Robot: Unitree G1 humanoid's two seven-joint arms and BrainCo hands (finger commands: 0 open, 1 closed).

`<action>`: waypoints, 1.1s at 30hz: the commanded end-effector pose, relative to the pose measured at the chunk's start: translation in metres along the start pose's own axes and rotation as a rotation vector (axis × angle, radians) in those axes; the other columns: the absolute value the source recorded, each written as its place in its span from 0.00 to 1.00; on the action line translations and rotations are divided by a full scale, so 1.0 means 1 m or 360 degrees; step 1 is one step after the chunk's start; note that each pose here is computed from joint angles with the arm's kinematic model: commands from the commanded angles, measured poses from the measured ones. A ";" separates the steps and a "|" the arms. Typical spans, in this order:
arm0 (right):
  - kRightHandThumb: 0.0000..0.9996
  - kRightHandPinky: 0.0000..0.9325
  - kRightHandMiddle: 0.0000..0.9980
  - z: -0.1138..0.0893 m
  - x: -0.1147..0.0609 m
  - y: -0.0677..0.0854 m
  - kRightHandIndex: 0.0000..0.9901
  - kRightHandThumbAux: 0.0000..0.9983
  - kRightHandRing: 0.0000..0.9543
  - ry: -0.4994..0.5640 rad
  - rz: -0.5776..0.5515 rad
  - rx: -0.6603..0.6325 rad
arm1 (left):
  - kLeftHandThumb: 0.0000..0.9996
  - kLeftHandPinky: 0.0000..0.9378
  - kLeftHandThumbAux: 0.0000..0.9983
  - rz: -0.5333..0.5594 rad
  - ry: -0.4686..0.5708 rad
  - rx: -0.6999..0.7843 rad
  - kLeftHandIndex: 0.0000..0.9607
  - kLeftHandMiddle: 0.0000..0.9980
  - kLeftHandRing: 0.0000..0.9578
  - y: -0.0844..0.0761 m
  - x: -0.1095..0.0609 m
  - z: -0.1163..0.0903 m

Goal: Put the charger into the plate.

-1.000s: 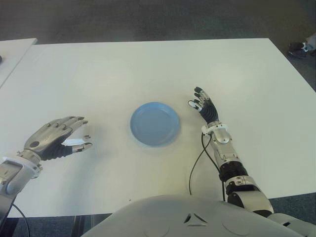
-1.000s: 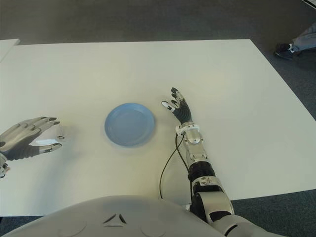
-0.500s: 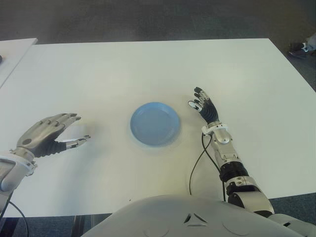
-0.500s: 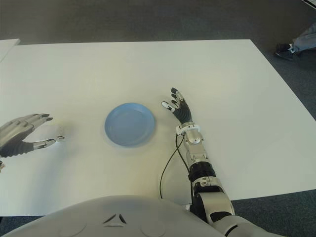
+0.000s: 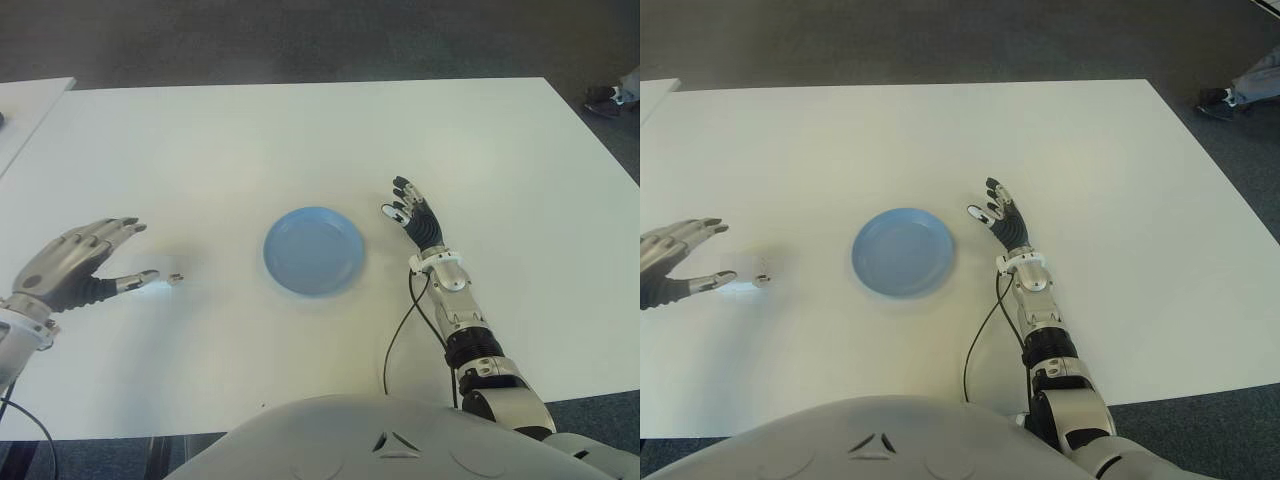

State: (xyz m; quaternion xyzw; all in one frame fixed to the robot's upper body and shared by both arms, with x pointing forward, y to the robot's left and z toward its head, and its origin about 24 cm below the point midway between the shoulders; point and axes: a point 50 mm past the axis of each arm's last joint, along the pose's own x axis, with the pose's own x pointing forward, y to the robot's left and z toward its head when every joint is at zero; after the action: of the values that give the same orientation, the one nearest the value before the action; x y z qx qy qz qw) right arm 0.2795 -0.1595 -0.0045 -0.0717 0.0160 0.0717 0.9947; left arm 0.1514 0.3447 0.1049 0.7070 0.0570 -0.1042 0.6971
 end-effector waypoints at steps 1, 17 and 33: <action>0.04 0.09 0.01 -0.014 -0.008 0.000 0.00 0.53 0.03 0.0124 0.0006 -0.0007 | 0.49 0.00 0.15 0.0051 0.0046 0.0034 0.00 0.00 0.00 0.004 -0.001 -0.009; 0.04 0.10 0.01 -0.016 -0.009 -0.006 0.00 0.53 0.03 0.0131 0.0016 -0.0026 | 0.48 0.03 0.16 0.0107 0.0072 0.0048 0.00 0.00 0.00 0.005 -0.005 -0.009; 0.06 0.11 0.03 -0.015 -0.009 -0.008 0.00 0.55 0.04 0.0118 0.0015 -0.0021 | 0.45 0.03 0.15 0.0154 0.0034 0.0063 0.00 0.00 0.00 0.005 -0.006 -0.005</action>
State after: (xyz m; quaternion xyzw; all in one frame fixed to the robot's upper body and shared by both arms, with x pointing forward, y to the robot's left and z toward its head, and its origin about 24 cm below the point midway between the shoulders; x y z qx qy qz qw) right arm 0.2789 -0.1662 -0.0051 -0.0815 0.0173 0.0796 0.9933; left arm 0.1490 0.3529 0.1137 0.7235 0.0345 -0.0611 0.6867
